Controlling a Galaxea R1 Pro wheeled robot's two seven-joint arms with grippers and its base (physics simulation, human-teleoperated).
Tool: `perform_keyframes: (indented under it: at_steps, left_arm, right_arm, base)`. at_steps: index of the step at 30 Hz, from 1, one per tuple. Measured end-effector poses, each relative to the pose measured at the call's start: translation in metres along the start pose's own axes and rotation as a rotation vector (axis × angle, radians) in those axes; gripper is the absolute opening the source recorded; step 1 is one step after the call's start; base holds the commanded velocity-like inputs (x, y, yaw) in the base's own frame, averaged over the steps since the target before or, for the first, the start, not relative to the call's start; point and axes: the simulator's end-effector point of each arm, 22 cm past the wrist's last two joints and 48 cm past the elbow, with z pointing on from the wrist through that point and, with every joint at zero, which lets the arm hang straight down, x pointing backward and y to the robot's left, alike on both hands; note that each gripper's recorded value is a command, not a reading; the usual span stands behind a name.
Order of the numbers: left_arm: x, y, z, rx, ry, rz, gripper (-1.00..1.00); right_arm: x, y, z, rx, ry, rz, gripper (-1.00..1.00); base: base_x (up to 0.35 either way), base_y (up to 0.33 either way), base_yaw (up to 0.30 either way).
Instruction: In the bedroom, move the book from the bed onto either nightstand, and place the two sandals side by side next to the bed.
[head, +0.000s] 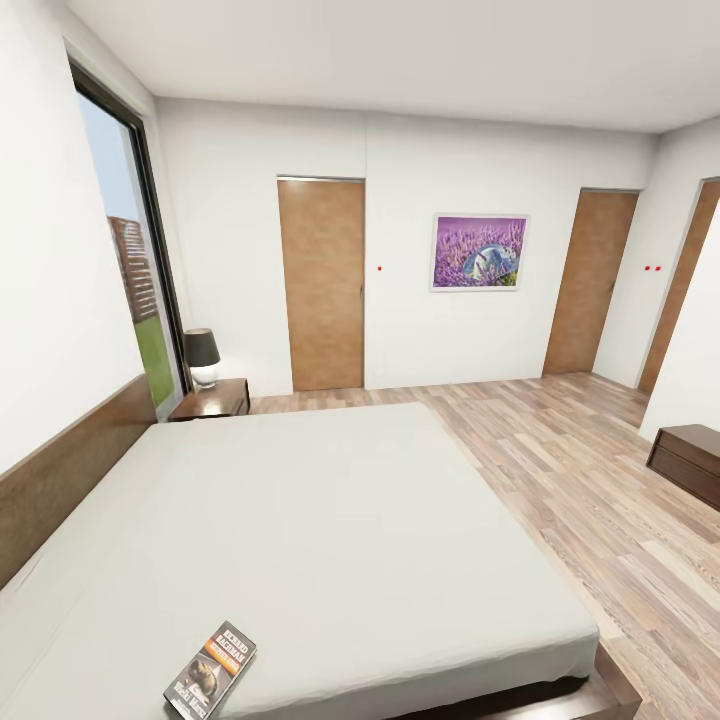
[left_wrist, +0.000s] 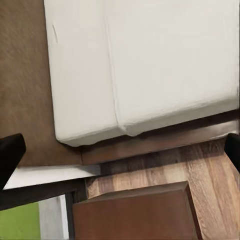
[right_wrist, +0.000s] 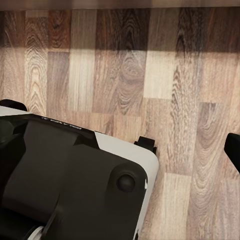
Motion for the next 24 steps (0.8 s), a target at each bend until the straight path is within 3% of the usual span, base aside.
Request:
perform_keyframes:
  at_steps: [12,16,24]
  left_arm:
    - [-0.017,-0.004,-0.034,0.021,0.015,-0.012,1.00]
    - [-0.021,0.008,-0.049,0.005,0.029,-0.002,1.00]
    - [-0.022,0.021,-0.061,-0.012,0.052,-0.027,1.00]
  right_arm:
    - [0.000,0.000,0.000,-0.001,0.000,0.000,1.00]
    - [0.000,0.001,0.000,-0.004,-0.001,0.001,1.00]
    - [-0.001,0.005,0.000,-0.020,-0.002,0.002,1.00]
  base:
    - [0.000,0.000,0.000]
    - [0.000,0.000,0.000]
    - [0.000,0.000,0.000]
